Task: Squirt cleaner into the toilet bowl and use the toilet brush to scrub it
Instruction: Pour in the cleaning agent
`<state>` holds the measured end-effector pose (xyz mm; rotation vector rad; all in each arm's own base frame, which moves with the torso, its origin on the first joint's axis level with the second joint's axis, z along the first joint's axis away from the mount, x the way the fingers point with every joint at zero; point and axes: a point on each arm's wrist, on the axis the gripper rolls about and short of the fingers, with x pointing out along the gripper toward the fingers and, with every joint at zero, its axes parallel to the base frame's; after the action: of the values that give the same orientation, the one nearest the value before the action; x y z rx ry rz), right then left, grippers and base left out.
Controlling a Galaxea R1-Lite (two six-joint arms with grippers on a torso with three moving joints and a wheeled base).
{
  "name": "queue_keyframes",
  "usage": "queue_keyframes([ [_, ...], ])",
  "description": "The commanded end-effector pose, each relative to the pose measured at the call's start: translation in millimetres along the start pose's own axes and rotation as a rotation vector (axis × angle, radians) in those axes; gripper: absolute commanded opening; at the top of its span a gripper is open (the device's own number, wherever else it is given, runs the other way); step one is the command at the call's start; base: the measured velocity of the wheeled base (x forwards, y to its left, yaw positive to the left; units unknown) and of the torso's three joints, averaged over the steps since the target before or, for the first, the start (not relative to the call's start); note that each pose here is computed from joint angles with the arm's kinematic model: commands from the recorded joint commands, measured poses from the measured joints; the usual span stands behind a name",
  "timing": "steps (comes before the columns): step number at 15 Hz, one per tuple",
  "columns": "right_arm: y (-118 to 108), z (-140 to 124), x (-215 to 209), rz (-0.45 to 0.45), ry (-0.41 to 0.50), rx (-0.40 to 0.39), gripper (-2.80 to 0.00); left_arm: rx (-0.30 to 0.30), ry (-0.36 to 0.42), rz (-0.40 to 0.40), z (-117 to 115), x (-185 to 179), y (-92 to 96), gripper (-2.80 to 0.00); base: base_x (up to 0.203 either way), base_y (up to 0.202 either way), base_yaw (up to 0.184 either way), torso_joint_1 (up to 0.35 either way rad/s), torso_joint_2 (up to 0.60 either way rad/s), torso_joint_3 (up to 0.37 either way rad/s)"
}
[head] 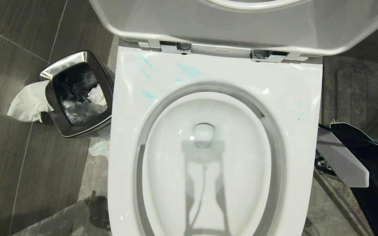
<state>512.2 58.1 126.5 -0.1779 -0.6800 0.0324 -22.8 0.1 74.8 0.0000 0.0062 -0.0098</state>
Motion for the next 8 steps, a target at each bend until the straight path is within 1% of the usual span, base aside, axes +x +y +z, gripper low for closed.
queue_keyframes([
  [1,0.9,-3.8,-1.2,0.000,-0.007,-0.002,0.00,0.000,0.003,-0.001,-0.1,0.1,0.0,-2.80,0.000,0.000,0.000,0.000,0.00,0.000],
  [4,0.7,-4.6,3.8,-0.005,-0.047,-0.005,0.00,0.000,0.003,0.001,-0.1,0.1,0.0,-2.80,0.000,0.000,0.000,0.000,0.00,0.000],
  [8,1.6,-10.5,2.3,-0.003,-0.046,-0.016,0.00,0.000,0.001,0.000,0.0,0.1,0.0,-2.80,0.000,0.000,0.000,0.000,0.00,0.000],
])
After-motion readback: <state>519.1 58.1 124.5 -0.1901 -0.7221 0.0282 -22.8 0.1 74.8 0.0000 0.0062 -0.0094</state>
